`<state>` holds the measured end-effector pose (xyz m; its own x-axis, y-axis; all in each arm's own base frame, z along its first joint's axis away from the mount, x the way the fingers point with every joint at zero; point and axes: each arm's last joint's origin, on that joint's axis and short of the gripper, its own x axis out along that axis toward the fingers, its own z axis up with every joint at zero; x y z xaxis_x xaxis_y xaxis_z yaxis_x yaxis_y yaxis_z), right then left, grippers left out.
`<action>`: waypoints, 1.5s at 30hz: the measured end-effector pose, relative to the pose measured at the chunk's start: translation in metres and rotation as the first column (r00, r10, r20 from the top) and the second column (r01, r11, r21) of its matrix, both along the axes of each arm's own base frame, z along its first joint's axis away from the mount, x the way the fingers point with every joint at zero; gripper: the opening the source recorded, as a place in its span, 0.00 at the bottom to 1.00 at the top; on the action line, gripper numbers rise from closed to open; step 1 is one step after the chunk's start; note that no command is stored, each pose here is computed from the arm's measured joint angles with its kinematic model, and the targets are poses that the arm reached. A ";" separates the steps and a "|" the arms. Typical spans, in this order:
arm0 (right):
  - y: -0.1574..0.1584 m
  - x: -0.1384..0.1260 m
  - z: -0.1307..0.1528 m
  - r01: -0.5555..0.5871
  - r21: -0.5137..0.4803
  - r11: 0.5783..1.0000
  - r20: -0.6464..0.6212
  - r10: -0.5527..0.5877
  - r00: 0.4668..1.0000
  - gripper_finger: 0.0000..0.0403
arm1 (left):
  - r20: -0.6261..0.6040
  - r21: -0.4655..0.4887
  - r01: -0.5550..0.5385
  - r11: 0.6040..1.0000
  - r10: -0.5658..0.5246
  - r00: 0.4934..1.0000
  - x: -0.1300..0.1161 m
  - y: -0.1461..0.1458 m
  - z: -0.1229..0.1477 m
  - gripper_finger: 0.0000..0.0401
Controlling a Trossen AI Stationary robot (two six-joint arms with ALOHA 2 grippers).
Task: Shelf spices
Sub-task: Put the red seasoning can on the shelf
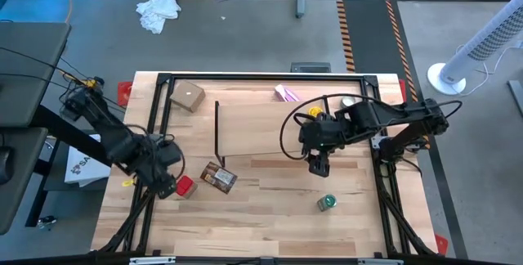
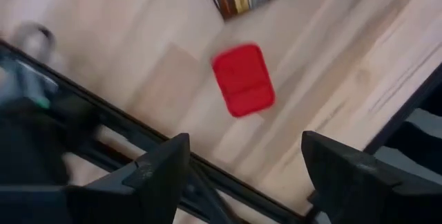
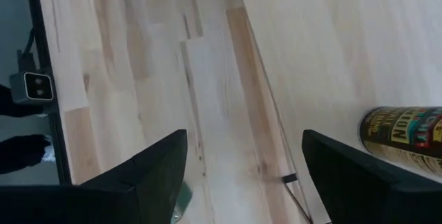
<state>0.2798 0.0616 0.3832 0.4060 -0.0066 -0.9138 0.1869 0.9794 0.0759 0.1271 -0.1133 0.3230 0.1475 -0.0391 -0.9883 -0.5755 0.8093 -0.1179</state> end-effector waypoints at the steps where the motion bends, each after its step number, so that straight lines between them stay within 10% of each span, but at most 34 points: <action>1: -0.001 0.000 0.000 0.003 0.000 1.000 0.001 -0.003 1.000 0.70 | -0.007 -0.017 -0.016 1.000 0.016 1.000 -0.001 -0.004 -0.006 0.69; 19: -0.007 0.007 0.003 0.059 -0.015 0.998 0.069 -0.057 0.996 0.70 | 0.016 -0.034 -0.299 0.954 0.299 0.954 0.004 -0.012 -0.083 0.69; 45: -0.015 0.008 0.003 0.100 -0.011 0.995 0.069 -0.099 0.993 0.70 | -0.041 0.037 -0.312 0.949 0.314 0.949 0.031 -0.024 -0.111 0.69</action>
